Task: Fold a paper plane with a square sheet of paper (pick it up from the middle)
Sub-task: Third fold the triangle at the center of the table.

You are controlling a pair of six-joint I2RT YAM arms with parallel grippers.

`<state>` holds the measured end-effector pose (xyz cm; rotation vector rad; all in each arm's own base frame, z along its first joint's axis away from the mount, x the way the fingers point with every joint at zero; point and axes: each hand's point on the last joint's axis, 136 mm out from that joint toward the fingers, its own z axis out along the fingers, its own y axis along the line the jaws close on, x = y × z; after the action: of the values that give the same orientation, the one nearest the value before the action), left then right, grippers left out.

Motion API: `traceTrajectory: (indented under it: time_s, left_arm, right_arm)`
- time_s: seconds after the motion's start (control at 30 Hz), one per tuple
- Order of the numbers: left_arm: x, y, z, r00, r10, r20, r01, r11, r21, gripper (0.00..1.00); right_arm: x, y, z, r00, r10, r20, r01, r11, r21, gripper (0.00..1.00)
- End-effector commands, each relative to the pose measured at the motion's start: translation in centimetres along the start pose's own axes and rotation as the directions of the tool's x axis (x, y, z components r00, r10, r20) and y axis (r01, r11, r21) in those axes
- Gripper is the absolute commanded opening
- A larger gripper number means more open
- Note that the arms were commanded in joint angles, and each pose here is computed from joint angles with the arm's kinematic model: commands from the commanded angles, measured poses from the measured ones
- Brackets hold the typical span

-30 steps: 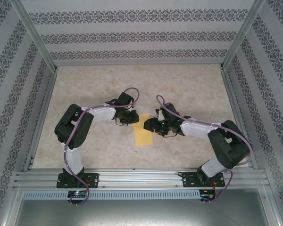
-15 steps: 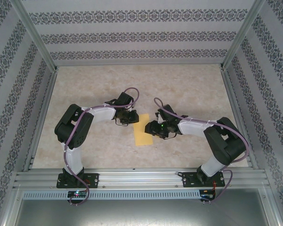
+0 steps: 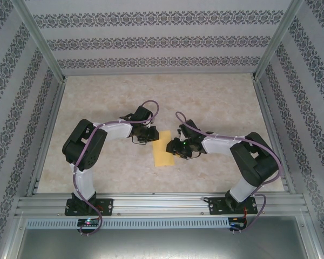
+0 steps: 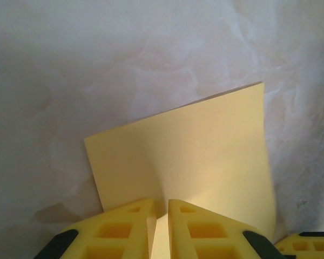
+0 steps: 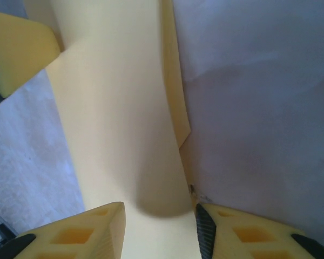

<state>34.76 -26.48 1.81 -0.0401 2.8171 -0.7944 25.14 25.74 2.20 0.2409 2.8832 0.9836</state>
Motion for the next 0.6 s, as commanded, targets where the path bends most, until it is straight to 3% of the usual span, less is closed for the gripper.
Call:
traceTrajectory:
  time_s: [0.0, 0.57]
  left_arm:
    - [3.5, 3.3, 1.4, 0.991, -0.066, -0.113, 0.056, 0.994, -0.089, 0.18]
    - [3.7, 3.4, 1.5, 0.991, -0.064, -0.119, 0.053, 0.994, -0.094, 0.18]
  right_arm:
    - [0.5, 3.0, 1.5, 0.998, -0.065, -0.013, 0.064, 0.994, -0.089, 0.42]
    - [-4.1, 5.4, -0.1, 0.992, -0.048, 0.113, 0.076, 0.965, -0.252, 0.53]
